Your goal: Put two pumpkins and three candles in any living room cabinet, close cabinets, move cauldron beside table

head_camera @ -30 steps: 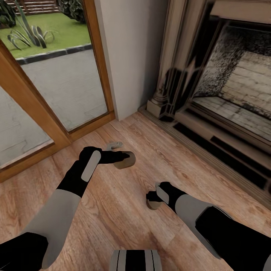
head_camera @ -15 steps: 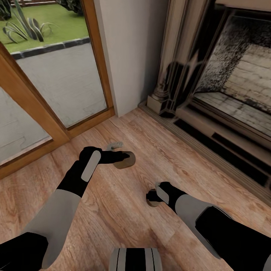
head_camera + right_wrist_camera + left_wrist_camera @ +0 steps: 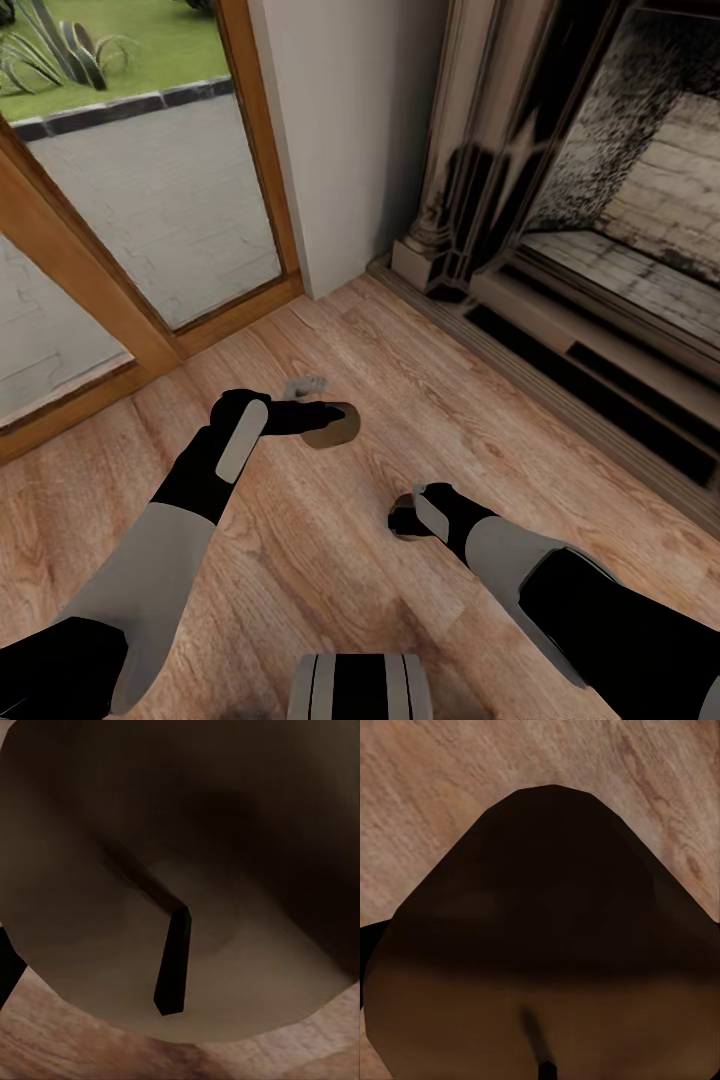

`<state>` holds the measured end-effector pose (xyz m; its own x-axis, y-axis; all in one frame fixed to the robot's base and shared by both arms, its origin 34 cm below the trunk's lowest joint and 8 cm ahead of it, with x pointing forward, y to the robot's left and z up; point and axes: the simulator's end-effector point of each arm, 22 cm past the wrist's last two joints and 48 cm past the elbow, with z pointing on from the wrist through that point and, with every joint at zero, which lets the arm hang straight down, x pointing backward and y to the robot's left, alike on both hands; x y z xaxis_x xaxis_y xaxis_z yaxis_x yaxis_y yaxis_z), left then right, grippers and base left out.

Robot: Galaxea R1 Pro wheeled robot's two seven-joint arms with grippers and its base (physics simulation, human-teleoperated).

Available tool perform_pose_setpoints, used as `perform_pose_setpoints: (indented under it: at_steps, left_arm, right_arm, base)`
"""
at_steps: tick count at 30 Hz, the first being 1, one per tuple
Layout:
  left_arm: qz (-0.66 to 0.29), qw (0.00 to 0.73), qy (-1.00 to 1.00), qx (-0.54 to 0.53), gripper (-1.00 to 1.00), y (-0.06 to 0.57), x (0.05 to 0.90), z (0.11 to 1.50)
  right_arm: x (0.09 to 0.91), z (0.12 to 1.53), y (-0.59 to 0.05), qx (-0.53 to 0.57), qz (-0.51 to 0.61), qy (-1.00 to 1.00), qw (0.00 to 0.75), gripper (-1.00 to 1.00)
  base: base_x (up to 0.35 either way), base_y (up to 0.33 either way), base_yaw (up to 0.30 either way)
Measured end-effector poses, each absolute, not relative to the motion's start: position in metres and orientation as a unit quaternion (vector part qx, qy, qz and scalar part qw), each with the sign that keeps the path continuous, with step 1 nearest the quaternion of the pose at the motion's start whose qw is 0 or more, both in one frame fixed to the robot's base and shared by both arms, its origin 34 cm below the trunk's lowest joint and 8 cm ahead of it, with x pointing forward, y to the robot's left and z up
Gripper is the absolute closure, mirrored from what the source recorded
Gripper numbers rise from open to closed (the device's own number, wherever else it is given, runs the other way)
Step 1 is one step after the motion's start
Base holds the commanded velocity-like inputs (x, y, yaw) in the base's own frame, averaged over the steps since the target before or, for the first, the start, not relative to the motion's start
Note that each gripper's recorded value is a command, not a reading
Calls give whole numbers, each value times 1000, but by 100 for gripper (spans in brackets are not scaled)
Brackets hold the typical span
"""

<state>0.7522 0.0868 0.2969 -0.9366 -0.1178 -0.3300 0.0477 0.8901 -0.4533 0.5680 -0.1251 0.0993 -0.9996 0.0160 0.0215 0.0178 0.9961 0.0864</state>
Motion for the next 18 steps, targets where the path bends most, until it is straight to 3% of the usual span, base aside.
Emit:
perform_pose_setpoints:
  at_steps: [18]
  left_arm:
    - [-234, 177, 956, -19, 100, 87, 752, 297]
  right_arm:
    - [568, 99, -125, -8, -43, -999, 10, -100]
  base:
    - [2, 0, 0]
